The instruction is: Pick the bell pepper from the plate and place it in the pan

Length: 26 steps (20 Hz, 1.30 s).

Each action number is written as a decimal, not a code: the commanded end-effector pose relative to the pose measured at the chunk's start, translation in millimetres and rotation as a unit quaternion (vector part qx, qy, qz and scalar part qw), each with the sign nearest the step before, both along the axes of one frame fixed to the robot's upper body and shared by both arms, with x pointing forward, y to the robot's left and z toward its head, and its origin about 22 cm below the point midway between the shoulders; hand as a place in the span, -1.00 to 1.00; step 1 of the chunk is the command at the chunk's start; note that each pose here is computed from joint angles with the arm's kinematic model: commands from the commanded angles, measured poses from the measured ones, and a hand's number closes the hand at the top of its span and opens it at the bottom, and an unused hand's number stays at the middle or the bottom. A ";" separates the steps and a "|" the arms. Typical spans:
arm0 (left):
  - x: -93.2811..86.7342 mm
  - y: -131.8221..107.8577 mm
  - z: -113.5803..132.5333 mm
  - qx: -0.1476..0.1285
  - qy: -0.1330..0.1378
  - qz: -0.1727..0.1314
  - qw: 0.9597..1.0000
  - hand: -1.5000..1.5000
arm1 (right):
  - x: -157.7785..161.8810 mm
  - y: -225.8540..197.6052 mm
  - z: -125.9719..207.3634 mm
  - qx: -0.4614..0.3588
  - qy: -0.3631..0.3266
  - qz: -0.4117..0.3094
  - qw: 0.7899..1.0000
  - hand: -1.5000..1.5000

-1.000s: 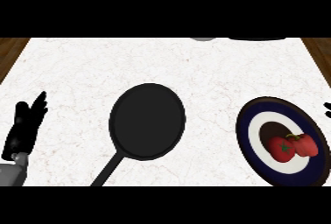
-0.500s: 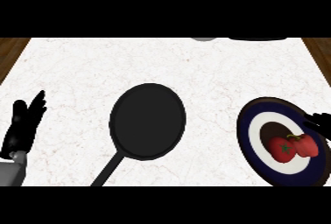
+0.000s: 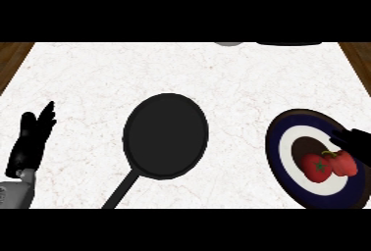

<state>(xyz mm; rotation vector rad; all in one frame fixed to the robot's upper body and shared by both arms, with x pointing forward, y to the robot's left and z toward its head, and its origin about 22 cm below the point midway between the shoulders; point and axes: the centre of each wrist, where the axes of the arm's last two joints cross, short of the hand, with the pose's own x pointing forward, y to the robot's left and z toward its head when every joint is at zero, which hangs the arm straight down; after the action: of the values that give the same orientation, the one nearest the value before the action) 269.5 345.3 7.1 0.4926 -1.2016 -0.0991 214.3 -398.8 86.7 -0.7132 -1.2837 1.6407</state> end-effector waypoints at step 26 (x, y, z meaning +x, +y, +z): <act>-1.6 -5.6 2.2 0.003 0.000 -0.004 1.000 0.00 | 28.3 -9.2 -59.5 -0.036 0.014 -0.008 0.999 1.00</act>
<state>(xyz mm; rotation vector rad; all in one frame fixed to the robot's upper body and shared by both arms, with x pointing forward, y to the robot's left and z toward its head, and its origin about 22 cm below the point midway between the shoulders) 263.4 349.2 12.6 0.4932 -1.1984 -0.1007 242.5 -397.6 36.6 -0.7438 -1.2003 1.6580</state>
